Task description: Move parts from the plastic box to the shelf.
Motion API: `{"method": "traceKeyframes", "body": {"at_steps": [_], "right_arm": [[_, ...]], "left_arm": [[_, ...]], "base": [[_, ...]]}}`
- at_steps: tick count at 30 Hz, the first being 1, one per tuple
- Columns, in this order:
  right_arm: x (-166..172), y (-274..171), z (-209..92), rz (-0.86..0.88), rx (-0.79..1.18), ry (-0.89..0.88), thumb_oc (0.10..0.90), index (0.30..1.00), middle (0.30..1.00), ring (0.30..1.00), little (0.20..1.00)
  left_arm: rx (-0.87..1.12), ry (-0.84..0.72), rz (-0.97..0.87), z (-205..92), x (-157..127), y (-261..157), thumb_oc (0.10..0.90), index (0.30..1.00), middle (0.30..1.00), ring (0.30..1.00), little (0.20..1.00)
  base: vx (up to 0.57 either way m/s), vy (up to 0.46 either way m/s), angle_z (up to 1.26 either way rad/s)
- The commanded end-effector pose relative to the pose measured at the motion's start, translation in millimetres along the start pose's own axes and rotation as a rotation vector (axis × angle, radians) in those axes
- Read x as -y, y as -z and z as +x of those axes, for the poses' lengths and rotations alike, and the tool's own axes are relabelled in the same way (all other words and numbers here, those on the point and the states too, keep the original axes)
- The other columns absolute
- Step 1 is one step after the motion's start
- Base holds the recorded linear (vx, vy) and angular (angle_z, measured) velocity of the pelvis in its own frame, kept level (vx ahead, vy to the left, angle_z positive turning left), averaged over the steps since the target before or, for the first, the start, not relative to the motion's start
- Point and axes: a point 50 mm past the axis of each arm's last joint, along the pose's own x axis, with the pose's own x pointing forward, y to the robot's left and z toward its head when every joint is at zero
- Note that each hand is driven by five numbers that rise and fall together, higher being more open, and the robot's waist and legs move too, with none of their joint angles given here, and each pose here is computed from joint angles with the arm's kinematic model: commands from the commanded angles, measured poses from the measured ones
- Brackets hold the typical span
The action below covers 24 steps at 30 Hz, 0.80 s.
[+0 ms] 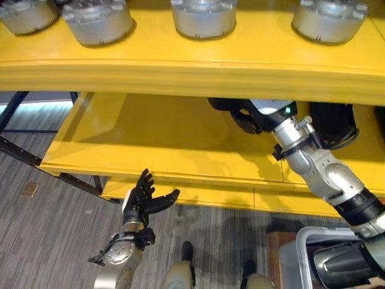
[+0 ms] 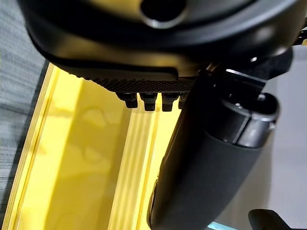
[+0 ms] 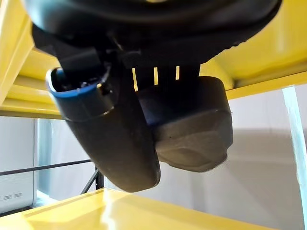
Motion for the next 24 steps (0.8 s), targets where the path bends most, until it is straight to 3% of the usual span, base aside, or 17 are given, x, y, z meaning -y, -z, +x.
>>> {"method": "traceKeyframes", "body": {"at_steps": [1, 8, 24], "right_arm": [[81.6, 1.3, 40.1, -0.154, 0.050, 0.345, 0.400, 0.300, 0.300, 0.300, 0.300], [81.2, 29.6, 52.7, -0.181, -0.076, 0.304, 0.400, 0.300, 0.300, 0.300, 0.300], [49.2, 99.3, 40.1, -0.153, -0.407, 0.118, 0.400, 0.300, 0.300, 0.300, 0.300]], "left_arm": [[0.280, 0.069, -0.027, 5.7, 5.6, -55.1, 0.900, 1.000, 1.000, 1.000, 1.000], [0.313, 0.101, -0.033, 6.0, 10.2, -64.1, 0.900, 1.000, 1.000, 1.000, 1.000], [0.270, 0.141, -0.037, 7.5, 15.2, -56.4, 0.900, 1.000, 1.000, 1.000, 1.000]], "base": [[-0.06, 0.003, 0.11], [-0.09, 0.011, -0.05], [0.00, 0.005, -0.03]]}}
